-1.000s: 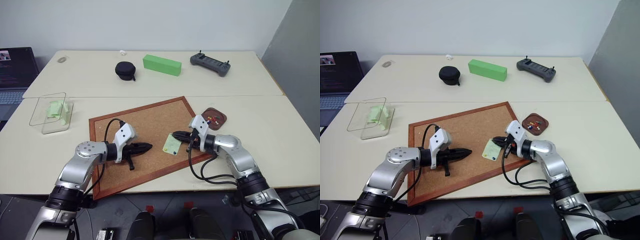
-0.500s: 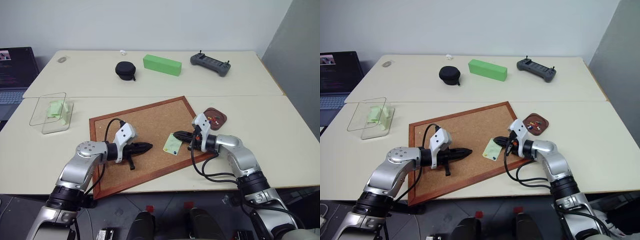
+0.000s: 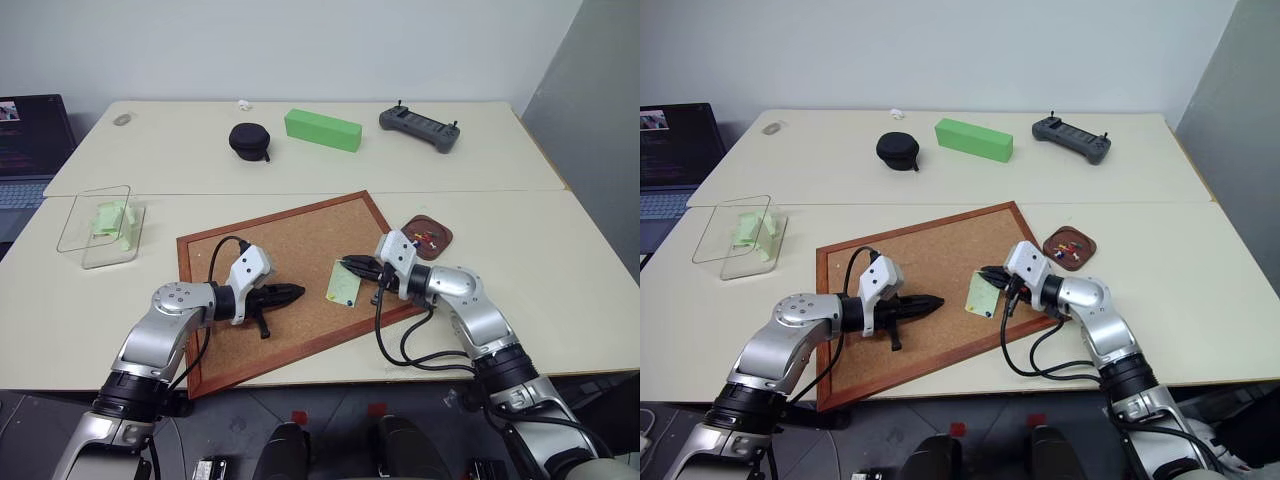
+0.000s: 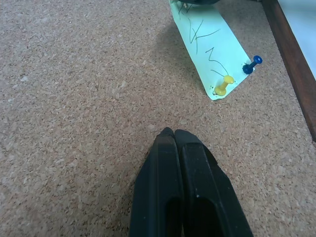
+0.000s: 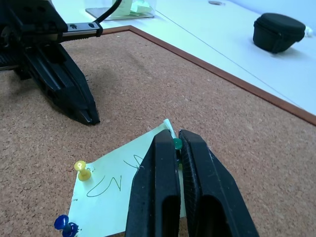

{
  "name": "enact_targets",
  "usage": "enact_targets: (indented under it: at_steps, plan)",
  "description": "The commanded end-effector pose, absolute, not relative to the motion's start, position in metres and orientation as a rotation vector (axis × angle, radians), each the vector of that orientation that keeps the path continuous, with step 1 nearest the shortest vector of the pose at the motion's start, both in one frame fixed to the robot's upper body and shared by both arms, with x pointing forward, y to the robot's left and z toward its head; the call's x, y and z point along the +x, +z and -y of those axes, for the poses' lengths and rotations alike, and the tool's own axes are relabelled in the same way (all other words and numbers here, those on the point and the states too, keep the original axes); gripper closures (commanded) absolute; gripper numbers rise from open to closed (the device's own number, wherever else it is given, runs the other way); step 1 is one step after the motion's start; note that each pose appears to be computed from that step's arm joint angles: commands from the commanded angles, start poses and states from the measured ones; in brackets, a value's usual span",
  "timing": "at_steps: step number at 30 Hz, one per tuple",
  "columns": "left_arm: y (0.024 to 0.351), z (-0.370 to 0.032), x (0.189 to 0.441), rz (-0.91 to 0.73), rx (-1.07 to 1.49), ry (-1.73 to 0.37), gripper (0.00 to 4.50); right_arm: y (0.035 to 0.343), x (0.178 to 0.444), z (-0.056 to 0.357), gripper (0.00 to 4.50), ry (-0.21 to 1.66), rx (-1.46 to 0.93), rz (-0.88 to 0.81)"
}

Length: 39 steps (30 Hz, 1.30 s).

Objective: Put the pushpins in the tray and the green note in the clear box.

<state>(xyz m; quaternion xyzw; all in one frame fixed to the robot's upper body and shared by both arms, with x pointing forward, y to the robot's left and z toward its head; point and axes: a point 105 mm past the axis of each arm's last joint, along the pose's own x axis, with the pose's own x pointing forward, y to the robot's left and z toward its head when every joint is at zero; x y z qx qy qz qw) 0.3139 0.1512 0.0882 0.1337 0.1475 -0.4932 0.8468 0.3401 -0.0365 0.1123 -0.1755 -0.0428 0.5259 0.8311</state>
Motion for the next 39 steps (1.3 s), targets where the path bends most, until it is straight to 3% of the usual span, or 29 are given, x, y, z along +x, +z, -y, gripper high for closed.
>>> enact_targets:
  at_steps: [1,26,27,31,39]
  plan:
    - [0.089,-0.151,0.315,-0.311,0.295,-1.037,4.5,0.115,0.339,0.037,4.49,1.117,-0.388,0.117]
    - [0.088,-0.15,0.314,-0.308,0.292,-1.035,4.5,0.095,0.351,0.045,4.49,1.064,-0.326,-0.018]
    - [0.088,-0.15,0.314,-0.308,0.292,-1.034,4.5,0.095,0.351,0.046,3.94,1.062,-0.326,-0.02]
    - [0.089,-0.15,0.315,-0.308,0.293,-1.032,4.5,0.094,0.352,0.046,3.31,1.059,-0.329,-0.021]
    - [0.089,-0.151,0.314,-0.308,0.294,-1.033,4.5,0.1,0.351,0.051,3.31,1.066,-0.321,-0.002]
